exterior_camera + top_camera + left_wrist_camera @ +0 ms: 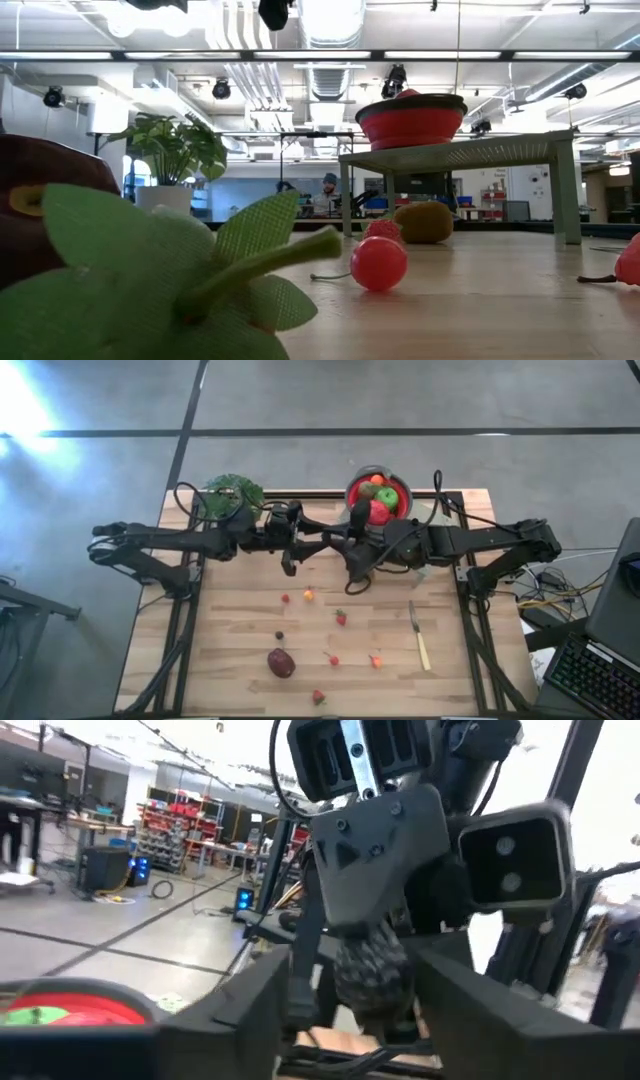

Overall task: Pick & Place Fruit
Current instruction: Put the dark purple blackberry into the red strainer bowl

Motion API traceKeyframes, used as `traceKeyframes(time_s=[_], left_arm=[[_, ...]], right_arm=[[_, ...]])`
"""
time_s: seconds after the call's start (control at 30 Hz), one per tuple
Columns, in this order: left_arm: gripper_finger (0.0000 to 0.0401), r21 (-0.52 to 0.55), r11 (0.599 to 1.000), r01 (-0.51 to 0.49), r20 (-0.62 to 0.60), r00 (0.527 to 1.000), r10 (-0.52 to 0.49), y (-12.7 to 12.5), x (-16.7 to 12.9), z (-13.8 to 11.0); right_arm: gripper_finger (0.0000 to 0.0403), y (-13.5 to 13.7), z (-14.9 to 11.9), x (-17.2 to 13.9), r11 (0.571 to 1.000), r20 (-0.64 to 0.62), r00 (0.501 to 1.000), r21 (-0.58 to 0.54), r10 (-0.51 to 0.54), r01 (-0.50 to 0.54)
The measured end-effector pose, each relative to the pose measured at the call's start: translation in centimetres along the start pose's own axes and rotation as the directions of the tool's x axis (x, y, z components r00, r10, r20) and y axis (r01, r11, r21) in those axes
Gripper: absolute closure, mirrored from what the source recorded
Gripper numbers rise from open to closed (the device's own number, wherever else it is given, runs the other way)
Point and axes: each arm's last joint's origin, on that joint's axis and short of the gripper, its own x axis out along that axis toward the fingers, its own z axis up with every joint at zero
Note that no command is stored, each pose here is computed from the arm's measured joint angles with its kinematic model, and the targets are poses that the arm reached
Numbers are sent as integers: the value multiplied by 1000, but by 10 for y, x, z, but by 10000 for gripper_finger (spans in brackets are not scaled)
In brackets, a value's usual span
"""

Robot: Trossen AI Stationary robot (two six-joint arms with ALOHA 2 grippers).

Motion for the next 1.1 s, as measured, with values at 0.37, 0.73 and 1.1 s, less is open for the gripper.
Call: traceKeyframes(time_s=[0.37, 0.73, 1.1], left_arm=[[79, 167, 977, -130, 13, 991, 129, -1, -12, 13], [78, 258, 958, -128, 52, 992, 119, -7, -24, 30], [78, 257, 958, -128, 50, 992, 119, -7, -25, 30]], right_arm=[[292, -15, -30, -11, 978, -254, 967, 193, -33, 84], [282, -46, -88, -14, 889, -363, 929, 446, 75, 103], [278, -61, -148, 10, 789, -408, 888, 608, 213, 90]])
